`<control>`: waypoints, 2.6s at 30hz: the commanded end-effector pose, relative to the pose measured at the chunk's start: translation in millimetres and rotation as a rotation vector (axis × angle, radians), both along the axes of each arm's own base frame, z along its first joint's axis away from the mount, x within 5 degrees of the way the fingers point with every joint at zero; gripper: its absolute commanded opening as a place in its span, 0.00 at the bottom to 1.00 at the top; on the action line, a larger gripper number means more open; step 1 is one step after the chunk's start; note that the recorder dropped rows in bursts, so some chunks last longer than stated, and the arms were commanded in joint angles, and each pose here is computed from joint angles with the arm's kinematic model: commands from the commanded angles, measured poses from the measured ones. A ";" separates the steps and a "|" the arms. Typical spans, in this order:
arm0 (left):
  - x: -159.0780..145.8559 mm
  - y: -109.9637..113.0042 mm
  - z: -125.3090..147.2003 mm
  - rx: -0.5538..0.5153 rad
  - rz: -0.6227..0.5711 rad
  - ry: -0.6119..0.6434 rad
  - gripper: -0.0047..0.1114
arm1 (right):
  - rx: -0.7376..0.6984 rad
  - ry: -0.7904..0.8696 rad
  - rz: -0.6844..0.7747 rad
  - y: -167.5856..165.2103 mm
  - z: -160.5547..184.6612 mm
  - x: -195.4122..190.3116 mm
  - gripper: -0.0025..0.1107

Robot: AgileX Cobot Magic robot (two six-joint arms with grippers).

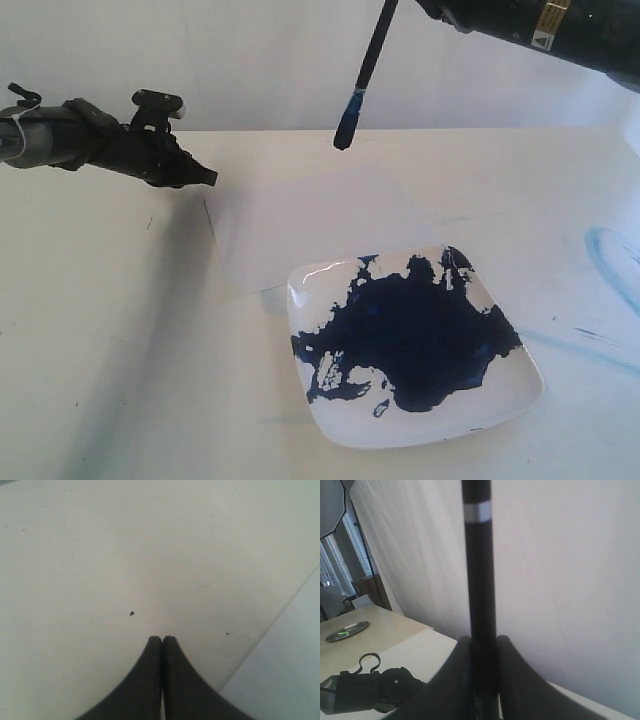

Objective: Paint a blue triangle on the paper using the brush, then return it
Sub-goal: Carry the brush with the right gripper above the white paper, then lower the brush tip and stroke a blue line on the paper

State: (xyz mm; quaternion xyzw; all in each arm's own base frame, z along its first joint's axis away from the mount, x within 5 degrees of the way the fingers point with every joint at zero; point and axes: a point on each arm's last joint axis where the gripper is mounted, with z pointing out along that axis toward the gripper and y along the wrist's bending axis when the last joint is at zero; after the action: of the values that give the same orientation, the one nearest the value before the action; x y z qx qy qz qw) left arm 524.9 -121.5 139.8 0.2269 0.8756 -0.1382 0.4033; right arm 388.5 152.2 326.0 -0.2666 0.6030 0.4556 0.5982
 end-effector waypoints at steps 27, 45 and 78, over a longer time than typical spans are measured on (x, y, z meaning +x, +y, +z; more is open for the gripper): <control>-19.9 -10.8 11.3 -0.092 -0.157 0.167 0.04 | 0.134 0.212 -0.238 -3.8 -51.3 56.8 0.02; -51.8 -36.4 39.8 -0.189 -0.492 0.242 0.04 | -0.039 0.141 -0.244 44.2 -103.7 89.2 0.02; -52.3 -42.2 -8.1 -0.132 -0.514 0.335 0.04 | -0.219 0.107 -0.329 43.4 -129.8 98.0 0.02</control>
State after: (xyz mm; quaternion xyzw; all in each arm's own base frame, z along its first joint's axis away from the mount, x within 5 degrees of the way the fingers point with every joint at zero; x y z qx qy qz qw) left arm 475.0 -163.1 131.3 0.3855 0.8344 -0.3216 0.2275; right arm 485.9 196.1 195.5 -0.2029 0.7136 0.3040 0.5976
